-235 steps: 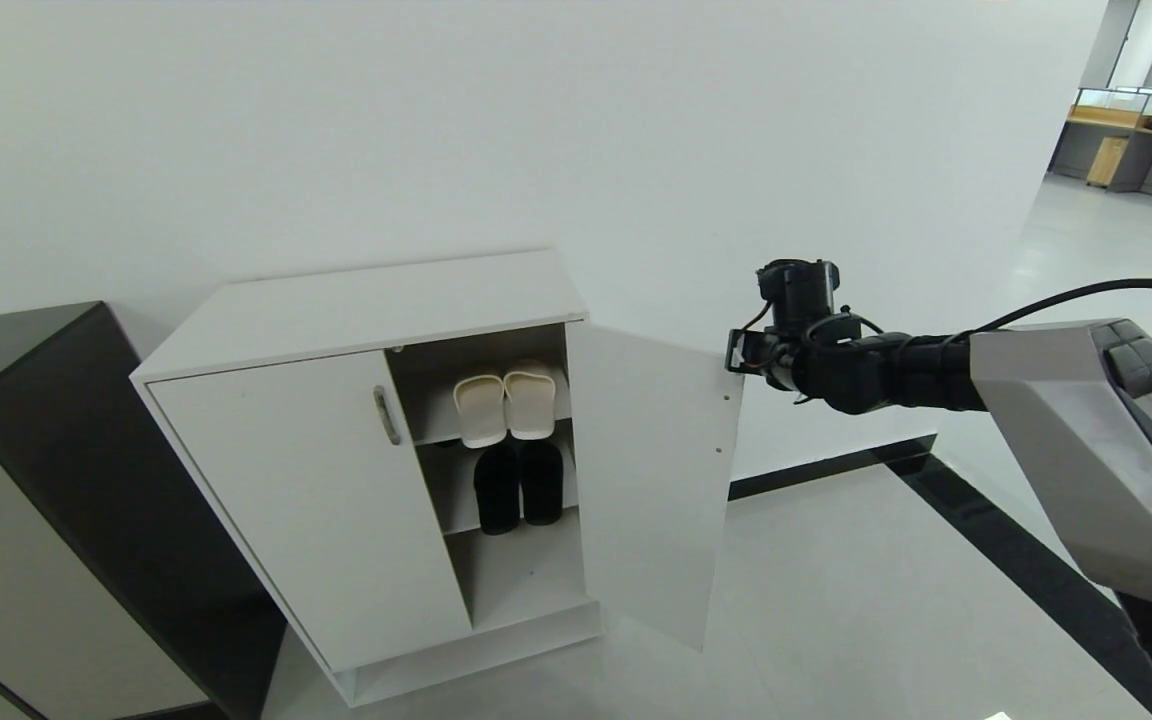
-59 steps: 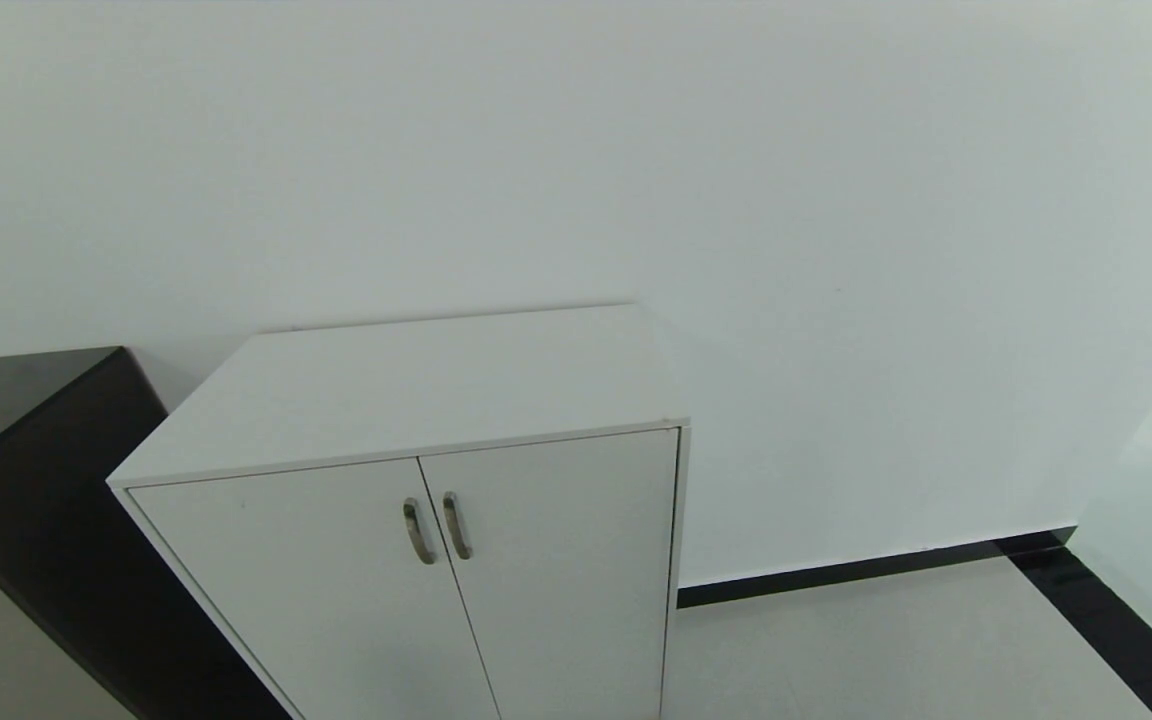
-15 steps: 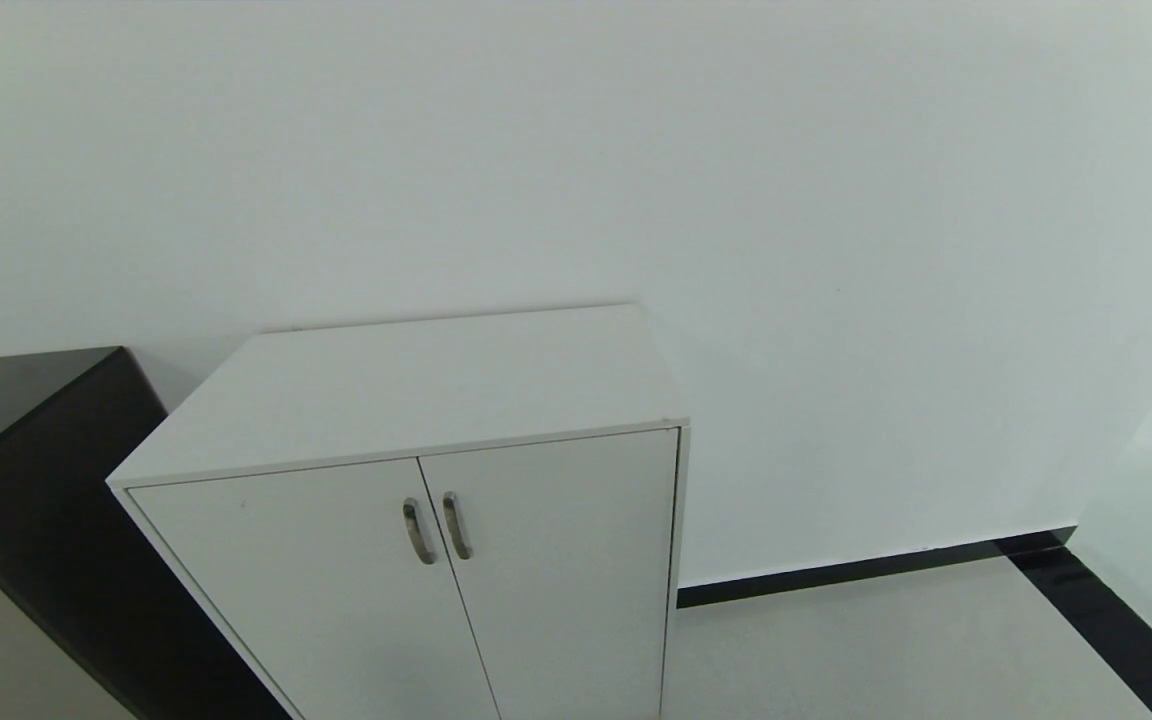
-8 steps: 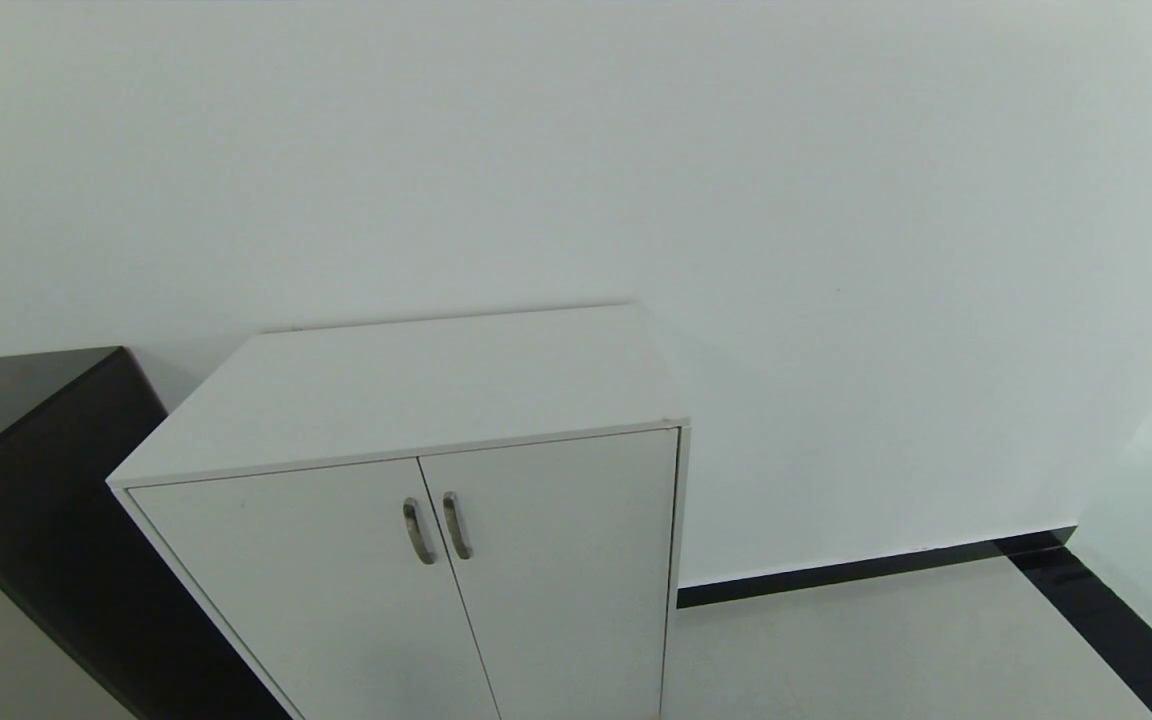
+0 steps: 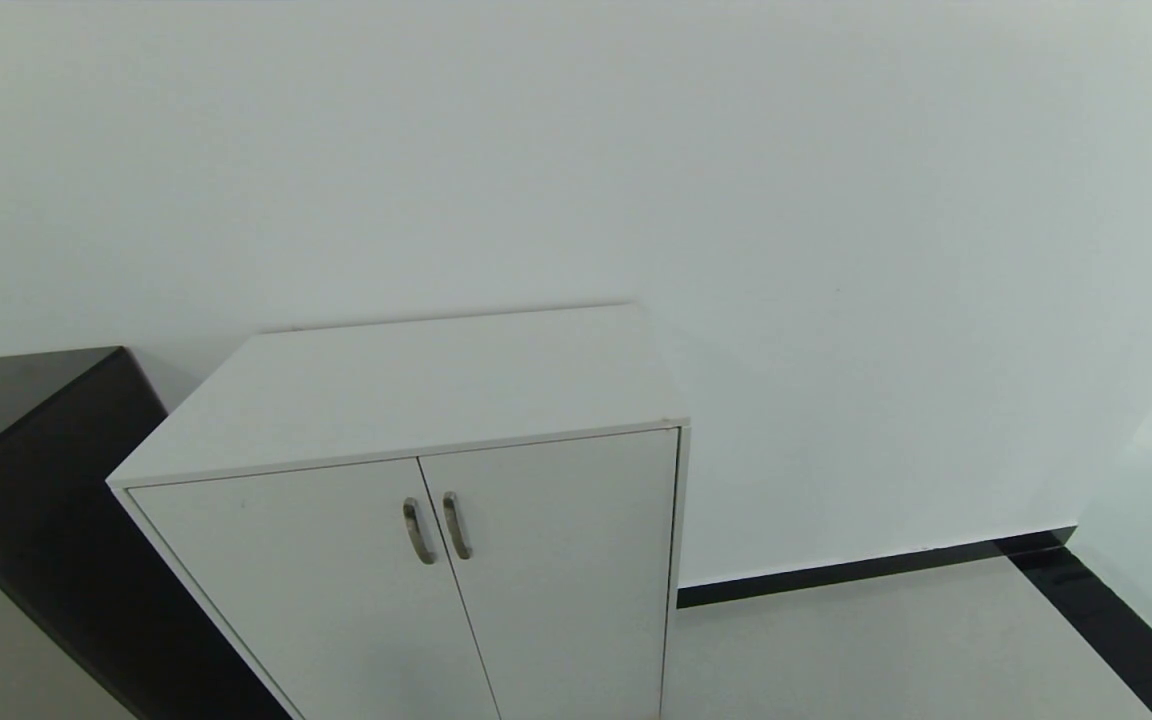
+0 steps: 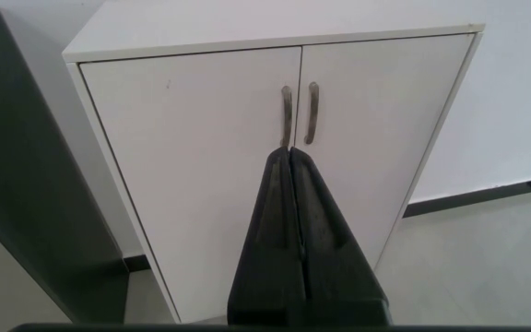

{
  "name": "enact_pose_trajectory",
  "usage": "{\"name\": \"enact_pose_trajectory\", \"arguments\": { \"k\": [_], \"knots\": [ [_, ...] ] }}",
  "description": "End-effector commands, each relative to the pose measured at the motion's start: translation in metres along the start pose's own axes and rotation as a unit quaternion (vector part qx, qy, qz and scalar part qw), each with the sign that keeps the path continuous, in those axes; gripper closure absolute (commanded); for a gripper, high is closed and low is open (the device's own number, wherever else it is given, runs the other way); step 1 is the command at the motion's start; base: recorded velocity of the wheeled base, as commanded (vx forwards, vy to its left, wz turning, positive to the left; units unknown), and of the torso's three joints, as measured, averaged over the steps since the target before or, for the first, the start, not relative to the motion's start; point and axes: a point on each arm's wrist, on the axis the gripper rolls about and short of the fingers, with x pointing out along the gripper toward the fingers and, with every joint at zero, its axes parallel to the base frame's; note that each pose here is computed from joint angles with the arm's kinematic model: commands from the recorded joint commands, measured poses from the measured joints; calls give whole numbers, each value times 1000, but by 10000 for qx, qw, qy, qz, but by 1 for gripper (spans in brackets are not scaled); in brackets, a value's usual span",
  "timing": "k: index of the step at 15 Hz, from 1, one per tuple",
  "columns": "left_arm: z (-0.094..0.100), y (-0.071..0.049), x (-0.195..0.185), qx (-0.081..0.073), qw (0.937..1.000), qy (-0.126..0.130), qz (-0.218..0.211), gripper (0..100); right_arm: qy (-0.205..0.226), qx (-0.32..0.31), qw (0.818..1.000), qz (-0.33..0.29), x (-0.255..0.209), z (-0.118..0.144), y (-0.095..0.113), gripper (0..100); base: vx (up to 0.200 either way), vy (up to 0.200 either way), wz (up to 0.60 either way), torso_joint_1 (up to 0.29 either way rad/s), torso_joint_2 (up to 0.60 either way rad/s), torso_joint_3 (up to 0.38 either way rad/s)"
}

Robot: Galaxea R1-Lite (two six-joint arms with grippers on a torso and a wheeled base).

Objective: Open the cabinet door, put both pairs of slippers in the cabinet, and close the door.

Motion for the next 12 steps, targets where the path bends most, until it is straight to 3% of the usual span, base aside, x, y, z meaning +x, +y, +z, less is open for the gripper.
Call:
{"name": "enact_pose_trajectory", "arguments": {
  "k": [1, 12],
  "knots": [
    [0, 0, 0, -2, 10000, -1, 2, 100, 14, 202, 9998, -7, 0, 0, 0, 100, 0, 0, 0, 0, 0, 0],
    [0, 0, 0, -2, 10000, -2, 10, 100, 15, 148, 9999, -14, 0, 0, 0, 100, 0, 0, 0, 0, 0, 0]
  ]
}}
